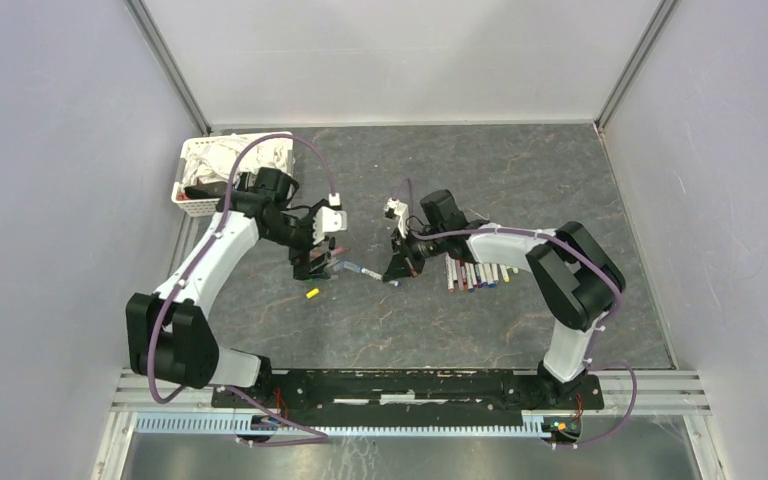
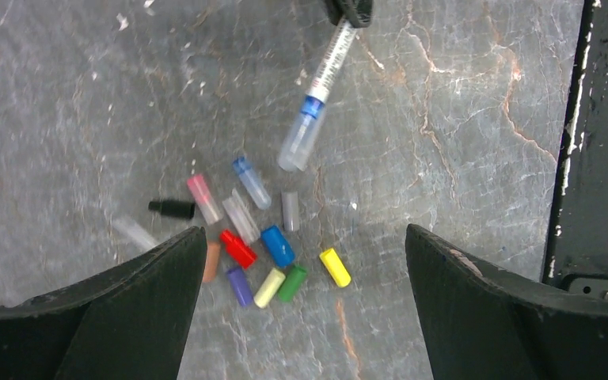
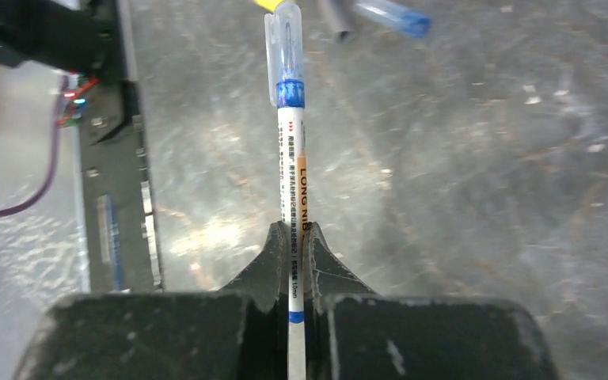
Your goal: Open the pen caps
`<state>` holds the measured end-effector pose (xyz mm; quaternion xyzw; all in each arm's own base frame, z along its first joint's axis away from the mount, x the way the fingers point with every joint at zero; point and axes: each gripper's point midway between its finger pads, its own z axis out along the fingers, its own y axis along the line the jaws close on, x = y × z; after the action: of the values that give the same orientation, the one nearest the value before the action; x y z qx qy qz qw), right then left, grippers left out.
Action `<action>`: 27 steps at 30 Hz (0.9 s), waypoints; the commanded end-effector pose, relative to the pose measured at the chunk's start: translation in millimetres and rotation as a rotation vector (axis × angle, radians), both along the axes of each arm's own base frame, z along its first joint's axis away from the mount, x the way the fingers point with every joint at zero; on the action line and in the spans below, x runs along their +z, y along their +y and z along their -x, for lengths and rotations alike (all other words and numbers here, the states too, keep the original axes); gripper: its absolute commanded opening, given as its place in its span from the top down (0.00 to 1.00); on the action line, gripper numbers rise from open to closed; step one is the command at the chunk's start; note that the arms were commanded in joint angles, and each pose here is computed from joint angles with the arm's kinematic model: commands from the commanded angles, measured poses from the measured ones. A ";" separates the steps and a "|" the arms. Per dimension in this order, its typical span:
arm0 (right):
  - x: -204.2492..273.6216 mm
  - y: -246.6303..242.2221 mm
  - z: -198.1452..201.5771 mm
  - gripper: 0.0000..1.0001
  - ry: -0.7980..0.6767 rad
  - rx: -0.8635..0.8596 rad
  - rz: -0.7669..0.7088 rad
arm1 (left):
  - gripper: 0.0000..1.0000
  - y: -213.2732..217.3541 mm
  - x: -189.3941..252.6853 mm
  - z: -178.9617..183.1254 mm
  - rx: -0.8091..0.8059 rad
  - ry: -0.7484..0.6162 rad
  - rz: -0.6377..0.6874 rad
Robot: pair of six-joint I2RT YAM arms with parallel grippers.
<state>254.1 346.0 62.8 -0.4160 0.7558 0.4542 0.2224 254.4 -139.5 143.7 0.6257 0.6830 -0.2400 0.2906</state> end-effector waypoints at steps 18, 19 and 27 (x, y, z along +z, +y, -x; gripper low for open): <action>69.8 6.3 44.9 1.00 0.084 0.114 -0.205 | 0.41 -60.6 -27.0 20.7 -0.257 0.030 -0.049; 69.7 6.2 44.7 1.00 0.084 0.113 -0.204 | 0.46 -61.7 -28.1 21.8 -0.261 0.034 -0.050; 69.7 7.3 44.1 1.00 0.097 0.105 -0.205 | 0.84 -63.6 -32.6 26.3 -0.271 0.074 -0.070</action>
<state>211.7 347.0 110.6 -0.3983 0.7143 0.5432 0.1897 219.9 -196.4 103.0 0.7120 0.6126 -0.2787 0.2002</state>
